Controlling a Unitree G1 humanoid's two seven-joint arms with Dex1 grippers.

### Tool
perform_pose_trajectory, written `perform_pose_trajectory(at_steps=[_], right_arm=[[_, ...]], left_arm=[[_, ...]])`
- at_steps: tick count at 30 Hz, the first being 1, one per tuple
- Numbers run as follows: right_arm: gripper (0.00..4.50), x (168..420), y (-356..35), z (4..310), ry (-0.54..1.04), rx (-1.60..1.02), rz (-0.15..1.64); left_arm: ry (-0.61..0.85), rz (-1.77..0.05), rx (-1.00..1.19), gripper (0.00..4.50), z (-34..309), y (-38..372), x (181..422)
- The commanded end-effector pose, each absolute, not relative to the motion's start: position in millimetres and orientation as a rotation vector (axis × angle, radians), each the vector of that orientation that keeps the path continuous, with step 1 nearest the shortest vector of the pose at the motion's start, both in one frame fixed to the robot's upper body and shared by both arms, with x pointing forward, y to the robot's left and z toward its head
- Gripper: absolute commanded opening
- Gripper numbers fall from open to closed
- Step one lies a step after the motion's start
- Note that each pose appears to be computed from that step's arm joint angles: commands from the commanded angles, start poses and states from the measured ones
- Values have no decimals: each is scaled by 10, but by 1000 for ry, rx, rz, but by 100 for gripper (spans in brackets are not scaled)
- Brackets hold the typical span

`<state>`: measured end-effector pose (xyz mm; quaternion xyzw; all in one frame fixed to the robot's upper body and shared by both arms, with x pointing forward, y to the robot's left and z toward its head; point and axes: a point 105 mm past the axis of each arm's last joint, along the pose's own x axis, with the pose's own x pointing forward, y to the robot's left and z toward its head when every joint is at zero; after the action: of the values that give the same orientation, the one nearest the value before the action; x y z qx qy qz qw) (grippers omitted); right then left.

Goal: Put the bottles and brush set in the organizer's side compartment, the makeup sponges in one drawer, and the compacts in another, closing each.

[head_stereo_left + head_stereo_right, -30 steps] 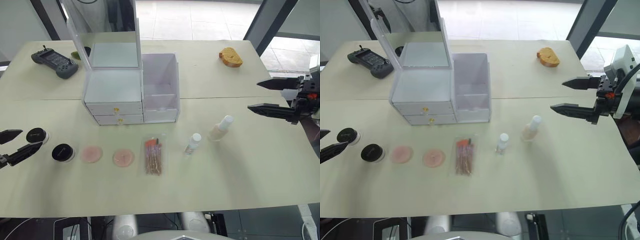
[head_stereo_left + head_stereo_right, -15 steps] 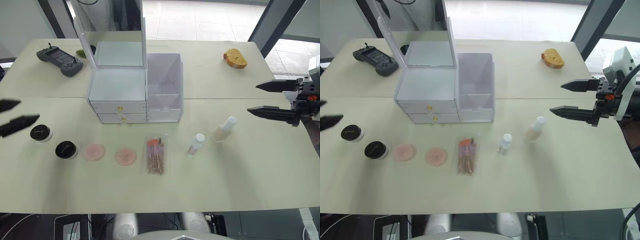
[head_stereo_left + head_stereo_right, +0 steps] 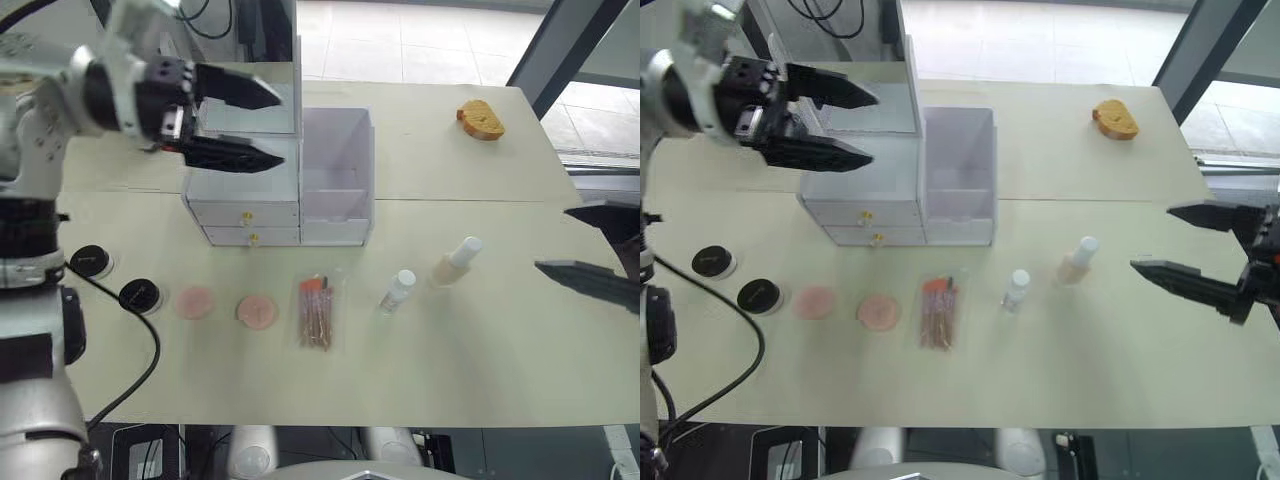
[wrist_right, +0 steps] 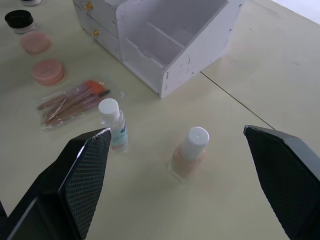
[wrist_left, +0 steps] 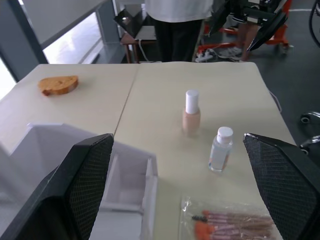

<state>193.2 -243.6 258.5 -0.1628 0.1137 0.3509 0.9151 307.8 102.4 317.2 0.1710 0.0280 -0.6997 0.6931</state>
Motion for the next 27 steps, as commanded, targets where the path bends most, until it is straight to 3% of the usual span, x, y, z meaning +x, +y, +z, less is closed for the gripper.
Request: perform_pose_trajectory(at_steps=[1, 8, 13, 20, 27], right_arm=[[450, 1757, -2427, 2584, 202, -370, 580], [450, 1617, -2312, 2329, 162, -232, 455], [450, 1822, -2294, 2145, 154, -191, 351], [450, 2143, -2367, 1884, 176, -159, 291], [450, 2424, -2297, 1733, 160, -172, 376]], left_arm=[[75, -1629, 419, 447, 3152, 860, 3071], [69, -1691, 458, 447, 2911, 607, 3089], [42, -1751, 375, 447, 2861, 541, 2909], [74, -1639, 435, 447, 2675, 642, 2869], [101, -1590, 402, 447, 2649, 624, 2810]])
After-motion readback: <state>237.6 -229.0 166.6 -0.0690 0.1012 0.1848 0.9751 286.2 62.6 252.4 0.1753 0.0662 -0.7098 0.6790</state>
